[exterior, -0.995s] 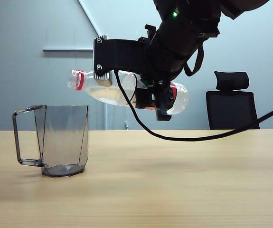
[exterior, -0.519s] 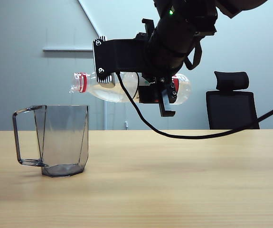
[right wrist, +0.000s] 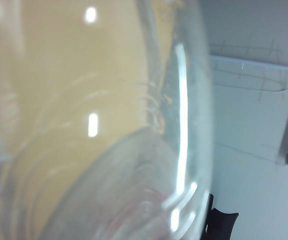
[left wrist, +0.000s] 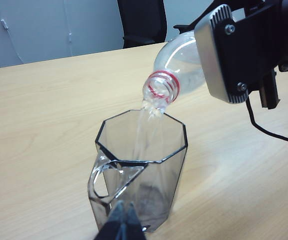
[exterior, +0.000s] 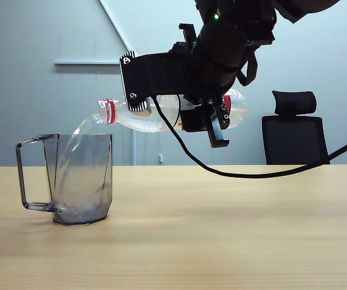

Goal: Pick up the mineral water bottle on the table and pour water into the mug until it's half full.

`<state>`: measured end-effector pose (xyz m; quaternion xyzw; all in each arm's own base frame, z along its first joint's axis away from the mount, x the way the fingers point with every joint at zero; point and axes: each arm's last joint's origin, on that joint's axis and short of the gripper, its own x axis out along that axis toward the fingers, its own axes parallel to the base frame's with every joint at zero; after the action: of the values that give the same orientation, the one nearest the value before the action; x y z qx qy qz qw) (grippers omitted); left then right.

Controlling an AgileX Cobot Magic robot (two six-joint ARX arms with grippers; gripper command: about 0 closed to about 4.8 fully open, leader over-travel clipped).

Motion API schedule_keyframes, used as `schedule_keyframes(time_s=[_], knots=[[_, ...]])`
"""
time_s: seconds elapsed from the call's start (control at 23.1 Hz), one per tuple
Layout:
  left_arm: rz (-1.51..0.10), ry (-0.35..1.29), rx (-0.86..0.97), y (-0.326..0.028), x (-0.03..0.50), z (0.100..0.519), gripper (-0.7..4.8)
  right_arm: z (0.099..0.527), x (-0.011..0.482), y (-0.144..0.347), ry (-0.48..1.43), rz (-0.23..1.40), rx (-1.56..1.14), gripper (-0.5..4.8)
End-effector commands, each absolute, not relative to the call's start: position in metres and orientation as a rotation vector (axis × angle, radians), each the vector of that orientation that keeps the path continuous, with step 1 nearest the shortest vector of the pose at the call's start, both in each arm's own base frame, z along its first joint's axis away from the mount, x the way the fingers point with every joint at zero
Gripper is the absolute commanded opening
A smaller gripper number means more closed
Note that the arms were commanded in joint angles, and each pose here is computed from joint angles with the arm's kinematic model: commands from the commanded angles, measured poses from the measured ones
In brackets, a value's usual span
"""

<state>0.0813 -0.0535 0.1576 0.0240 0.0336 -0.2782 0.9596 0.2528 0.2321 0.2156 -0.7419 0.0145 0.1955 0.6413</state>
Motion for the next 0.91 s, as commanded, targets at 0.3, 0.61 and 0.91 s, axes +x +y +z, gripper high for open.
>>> schedule_keyframes(time_s=[0.3,0.61,0.91], knots=[[-0.569,0.062,0.043,-0.0536,0.0811,0.159,-0.02,0.2273,0.254,0.2336,-0.012,0.386,-1.655,2.68],[-0.569,0.062,0.043,-0.0536,0.0811,0.159,-0.02,0.2276,0.254,0.2334,-0.012,0.379,-1.685,2.68],[-0.569,0.062,0.043,-0.0536,0.0811,0.159,-0.02,0.2276,0.254,0.2332,-0.007,0.373,-1.686,2.68]])
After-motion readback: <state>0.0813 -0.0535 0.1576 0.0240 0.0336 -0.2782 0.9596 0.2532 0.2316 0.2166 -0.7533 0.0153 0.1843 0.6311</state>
